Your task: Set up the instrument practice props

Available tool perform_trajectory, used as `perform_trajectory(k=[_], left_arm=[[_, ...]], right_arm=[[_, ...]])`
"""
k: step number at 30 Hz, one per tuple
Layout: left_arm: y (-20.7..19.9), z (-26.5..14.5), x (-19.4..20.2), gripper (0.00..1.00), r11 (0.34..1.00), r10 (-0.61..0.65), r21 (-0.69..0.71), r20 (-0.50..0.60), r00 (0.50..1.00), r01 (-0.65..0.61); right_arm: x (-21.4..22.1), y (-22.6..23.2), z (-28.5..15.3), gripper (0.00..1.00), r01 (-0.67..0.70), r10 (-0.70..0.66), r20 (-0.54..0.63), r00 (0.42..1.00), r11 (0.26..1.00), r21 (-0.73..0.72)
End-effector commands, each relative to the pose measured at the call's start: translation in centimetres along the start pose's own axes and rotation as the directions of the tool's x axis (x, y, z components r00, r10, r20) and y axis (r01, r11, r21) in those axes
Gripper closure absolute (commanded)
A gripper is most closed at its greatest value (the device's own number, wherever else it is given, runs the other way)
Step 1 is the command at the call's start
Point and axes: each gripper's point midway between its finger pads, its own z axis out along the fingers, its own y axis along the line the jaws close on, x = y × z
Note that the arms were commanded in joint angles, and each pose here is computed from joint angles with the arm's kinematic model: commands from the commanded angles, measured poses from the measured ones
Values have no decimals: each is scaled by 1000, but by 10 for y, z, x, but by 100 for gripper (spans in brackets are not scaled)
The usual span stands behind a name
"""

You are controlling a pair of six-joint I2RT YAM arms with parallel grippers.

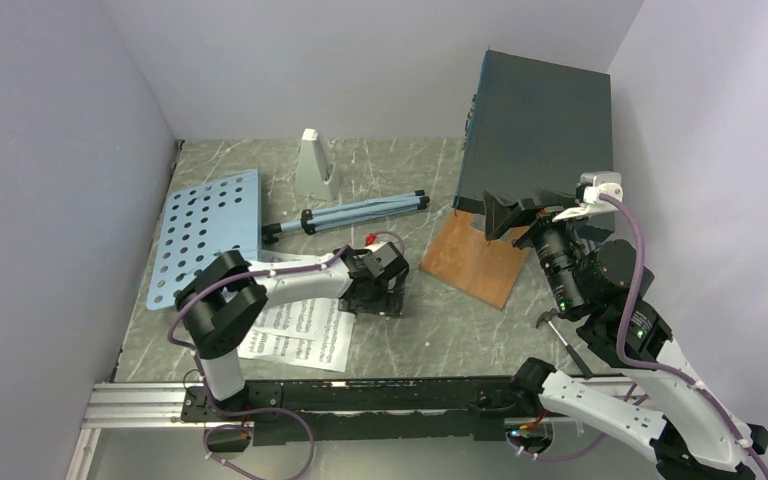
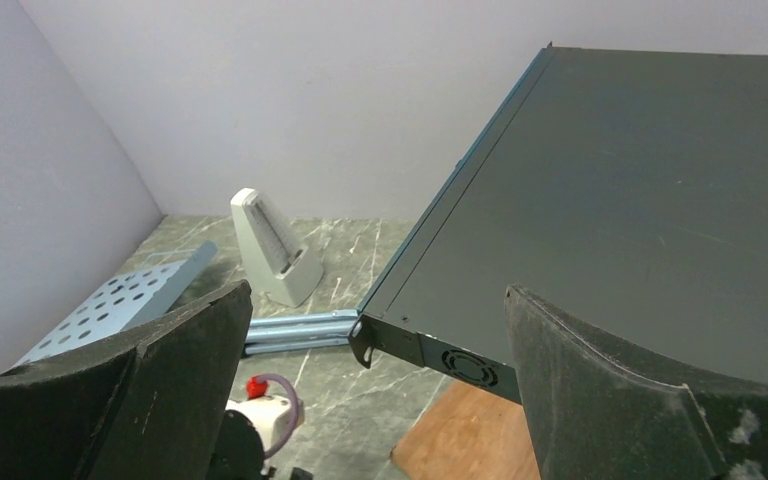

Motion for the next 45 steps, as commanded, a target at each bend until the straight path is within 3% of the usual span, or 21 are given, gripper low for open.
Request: perform_trajectory(k=[1,6,9,11,14,17,21,24,26,30,35,37,40,45], left_arm=[[62,-3,23,1,978,-101,-184,-32,994,93],[122,-35,37,1,926,-158,-344,21,987,155],[135,-66,31,1,915,-162,-360,85,983,182],[129,-85,22,1,935,-156,-301,119,981,186],[92,-108,3,1,987,-117,-89,140,983,131],[59,-137,-19,1,991,-120,83,190,974,106],[64,-187,-60,1,974,-215,139,310,926,180],[97,-230,-99,1,934,-356,184,421,835,305],[129,-257,-120,1,888,-458,214,488,743,407],[187,-285,-131,1,781,-588,209,563,581,588],[249,-285,-95,1,577,-705,96,560,436,811],[271,-283,-71,1,474,-750,88,562,349,876],[280,-272,-43,1,364,-809,134,536,241,922],[270,-233,-12,1,186,-906,161,410,106,969]], right_arm=[[-5,2,2,0,-12,12,24,1000,1000,-3],[2,10,9,0,-3,3,6,1000,1000,-21],[8,14,13,0,5,-5,-10,1000,1000,-29],[11,16,16,0,11,-11,-17,1000,999,-34],[14,20,19,0,13,-14,-20,1000,999,-41],[16,25,22,0,12,-14,-31,999,998,-55],[20,29,24,0,17,-21,-52,998,997,-72],[21,30,24,0,14,-19,-53,998,997,-79],[22,32,24,0,13,-18,-56,998,996,-87],[24,35,23,0,7,-15,-69,997,994,-105],[29,35,20,0,4,-12,-77,997,994,-113],[31,35,20,0,8,-18,-82,997,993,-117],[33,36,19,0,10,-22,-87,996,992,-126],[37,41,20,0,17,-30,-86,996,989,-149]])
